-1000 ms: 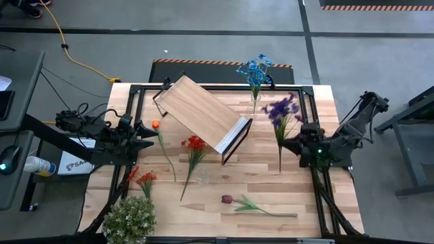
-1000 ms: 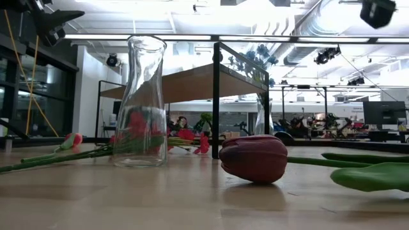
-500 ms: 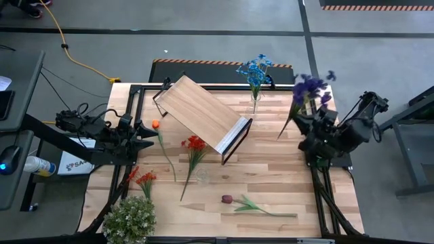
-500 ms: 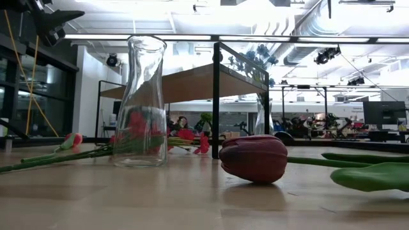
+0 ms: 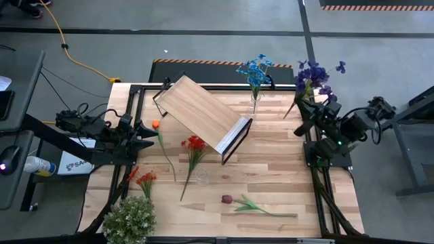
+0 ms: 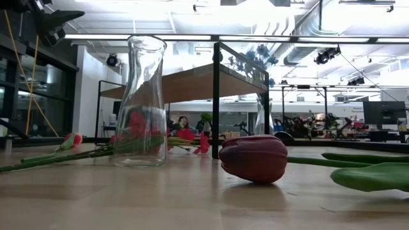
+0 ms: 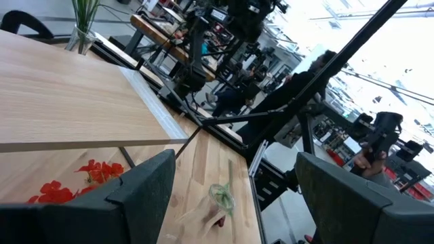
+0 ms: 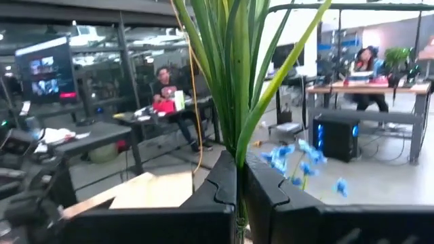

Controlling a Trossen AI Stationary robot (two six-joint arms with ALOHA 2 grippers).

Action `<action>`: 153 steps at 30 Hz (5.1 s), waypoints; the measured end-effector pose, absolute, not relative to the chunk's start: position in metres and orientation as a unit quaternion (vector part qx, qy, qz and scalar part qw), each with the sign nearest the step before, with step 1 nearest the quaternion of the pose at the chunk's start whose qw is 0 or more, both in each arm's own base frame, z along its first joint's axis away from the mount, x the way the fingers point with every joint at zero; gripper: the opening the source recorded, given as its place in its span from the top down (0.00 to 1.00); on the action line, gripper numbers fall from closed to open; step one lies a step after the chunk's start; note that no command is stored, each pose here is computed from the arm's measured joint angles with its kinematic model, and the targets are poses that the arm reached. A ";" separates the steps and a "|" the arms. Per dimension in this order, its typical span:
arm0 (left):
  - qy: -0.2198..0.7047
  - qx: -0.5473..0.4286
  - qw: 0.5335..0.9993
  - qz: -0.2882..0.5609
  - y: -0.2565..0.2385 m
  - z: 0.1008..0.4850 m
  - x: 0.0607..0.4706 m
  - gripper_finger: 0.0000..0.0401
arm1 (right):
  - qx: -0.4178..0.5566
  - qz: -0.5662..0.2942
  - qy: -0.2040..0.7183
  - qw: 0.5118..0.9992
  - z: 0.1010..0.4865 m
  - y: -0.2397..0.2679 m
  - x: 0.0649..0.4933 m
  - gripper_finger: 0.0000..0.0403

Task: Pick and place flowers into a vace then onto a shelf
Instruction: Put the violet flowers into the top transparent flower vase

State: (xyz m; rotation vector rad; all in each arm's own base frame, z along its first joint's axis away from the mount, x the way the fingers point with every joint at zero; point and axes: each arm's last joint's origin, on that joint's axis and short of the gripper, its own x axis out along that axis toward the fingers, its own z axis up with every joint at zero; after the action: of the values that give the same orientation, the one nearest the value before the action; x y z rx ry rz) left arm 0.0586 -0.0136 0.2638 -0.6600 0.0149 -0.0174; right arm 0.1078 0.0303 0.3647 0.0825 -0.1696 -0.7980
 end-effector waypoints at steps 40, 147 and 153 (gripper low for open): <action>0.005 -0.322 0.947 -0.003 -0.013 0.264 0.059 0.16 | 0.015 -0.520 -0.110 0.847 0.324 -0.087 0.199 1.00; 0.016 -0.330 0.944 0.001 -0.013 0.261 0.059 0.16 | 0.027 -0.546 0.072 0.834 0.232 -0.089 0.262 0.76; 0.016 -0.330 0.944 0.002 -0.013 0.261 0.059 0.16 | 0.014 -0.533 0.101 0.840 0.229 -0.078 0.262 0.70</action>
State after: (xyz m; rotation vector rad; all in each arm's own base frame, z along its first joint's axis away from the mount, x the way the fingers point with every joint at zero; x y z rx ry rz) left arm 0.0586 -0.0132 0.2614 -0.6734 0.0323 0.0031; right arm 0.2615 -0.0785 0.2287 0.0292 0.2129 -1.1269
